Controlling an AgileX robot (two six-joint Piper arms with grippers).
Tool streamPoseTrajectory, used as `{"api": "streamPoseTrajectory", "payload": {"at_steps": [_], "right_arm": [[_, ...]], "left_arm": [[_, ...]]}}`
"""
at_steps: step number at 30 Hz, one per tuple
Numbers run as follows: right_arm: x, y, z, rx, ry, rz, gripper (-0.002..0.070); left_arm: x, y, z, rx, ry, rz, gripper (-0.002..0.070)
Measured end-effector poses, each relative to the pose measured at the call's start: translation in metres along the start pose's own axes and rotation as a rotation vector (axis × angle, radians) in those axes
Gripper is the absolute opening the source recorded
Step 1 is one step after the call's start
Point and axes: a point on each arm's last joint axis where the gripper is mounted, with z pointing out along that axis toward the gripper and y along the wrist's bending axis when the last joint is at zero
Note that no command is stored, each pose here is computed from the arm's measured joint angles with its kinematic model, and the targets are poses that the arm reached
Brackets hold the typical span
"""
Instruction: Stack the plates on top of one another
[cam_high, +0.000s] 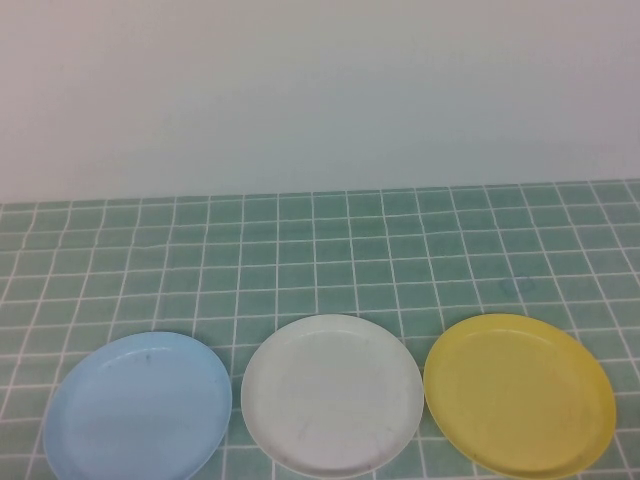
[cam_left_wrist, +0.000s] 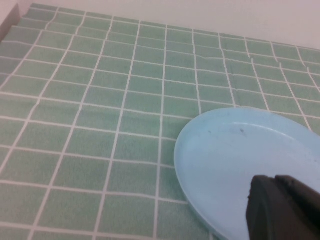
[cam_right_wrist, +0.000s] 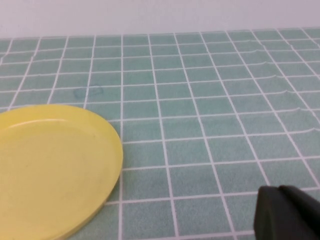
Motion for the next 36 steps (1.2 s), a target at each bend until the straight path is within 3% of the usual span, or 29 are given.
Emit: {"api": "streamPoseTrajectory", "payload": {"at_steps": [36], "right_arm": [[0.0001, 0.0039, -0.0002, -0.072, 0.000, -0.026, -0.0002]], "left_arm": [[0.0001, -0.0014, 0.0000, 0.026, 0.001, 0.007, 0.0000]]}}
